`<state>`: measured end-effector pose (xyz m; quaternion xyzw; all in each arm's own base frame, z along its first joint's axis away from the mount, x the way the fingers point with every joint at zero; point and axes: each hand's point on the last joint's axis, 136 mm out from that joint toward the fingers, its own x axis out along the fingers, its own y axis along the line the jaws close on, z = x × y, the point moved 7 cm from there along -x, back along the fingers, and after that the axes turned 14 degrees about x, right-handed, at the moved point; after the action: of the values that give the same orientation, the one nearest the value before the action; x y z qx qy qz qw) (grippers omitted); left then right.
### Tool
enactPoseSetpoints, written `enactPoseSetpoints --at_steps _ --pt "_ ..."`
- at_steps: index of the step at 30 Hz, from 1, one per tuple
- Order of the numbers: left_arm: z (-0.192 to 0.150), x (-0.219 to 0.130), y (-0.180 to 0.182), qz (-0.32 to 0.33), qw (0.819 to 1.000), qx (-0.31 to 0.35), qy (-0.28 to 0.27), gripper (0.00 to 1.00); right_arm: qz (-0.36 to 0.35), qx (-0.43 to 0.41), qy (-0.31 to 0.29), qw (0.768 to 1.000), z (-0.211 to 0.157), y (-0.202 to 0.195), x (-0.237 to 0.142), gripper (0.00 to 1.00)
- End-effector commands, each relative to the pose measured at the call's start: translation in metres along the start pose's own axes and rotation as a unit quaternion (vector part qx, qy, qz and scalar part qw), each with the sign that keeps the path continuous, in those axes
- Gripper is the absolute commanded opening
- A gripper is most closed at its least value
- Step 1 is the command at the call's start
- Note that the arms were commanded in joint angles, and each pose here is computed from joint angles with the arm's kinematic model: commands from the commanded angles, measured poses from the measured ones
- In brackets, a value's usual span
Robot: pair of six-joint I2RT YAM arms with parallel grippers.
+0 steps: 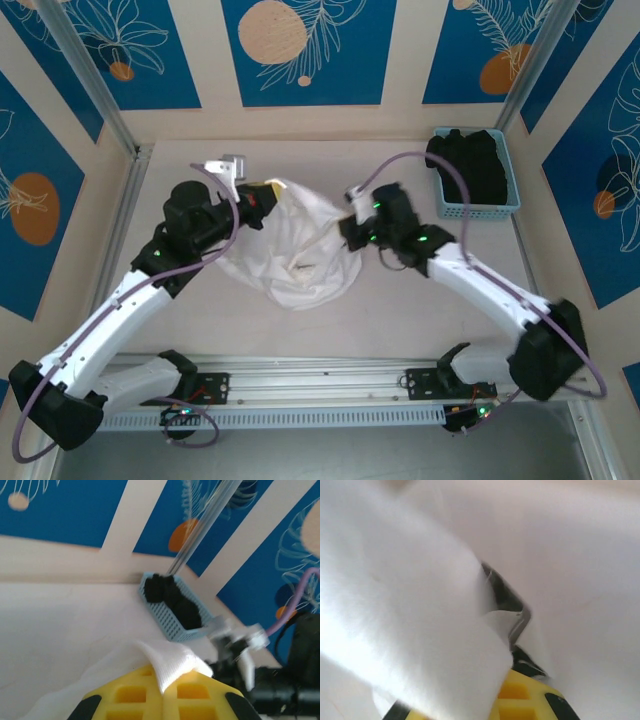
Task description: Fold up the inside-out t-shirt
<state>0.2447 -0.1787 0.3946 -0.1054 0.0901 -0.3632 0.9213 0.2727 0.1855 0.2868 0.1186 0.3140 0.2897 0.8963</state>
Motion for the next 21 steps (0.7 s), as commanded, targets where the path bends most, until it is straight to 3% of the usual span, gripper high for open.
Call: enactPoseSetpoints --at_steps 1,7,11,16,21 --pt "0.047 -0.008 -0.014 -0.029 0.997 0.031 -0.066 0.0 0.037 -0.037 -0.075 0.996 0.048 0.008 -0.062 0.0" --pt "0.096 0.0 -0.016 -0.029 0.991 0.039 -0.128 0.0 -0.003 -0.054 -0.162 0.985 0.115 0.001 -0.13 0.0" --pt "0.1 0.006 0.006 0.001 0.99 0.011 -0.141 0.0 0.01 -0.048 -0.186 0.981 0.141 0.004 -0.148 0.0" --pt "0.054 -0.002 0.063 0.119 0.987 -0.024 -0.105 0.0 0.108 -0.021 -0.1 0.989 0.13 0.011 -0.107 0.0" --pt "-0.017 -0.019 0.126 0.261 0.964 -0.04 -0.02 0.0 0.194 0.005 0.045 0.98 0.088 0.024 -0.033 0.0"
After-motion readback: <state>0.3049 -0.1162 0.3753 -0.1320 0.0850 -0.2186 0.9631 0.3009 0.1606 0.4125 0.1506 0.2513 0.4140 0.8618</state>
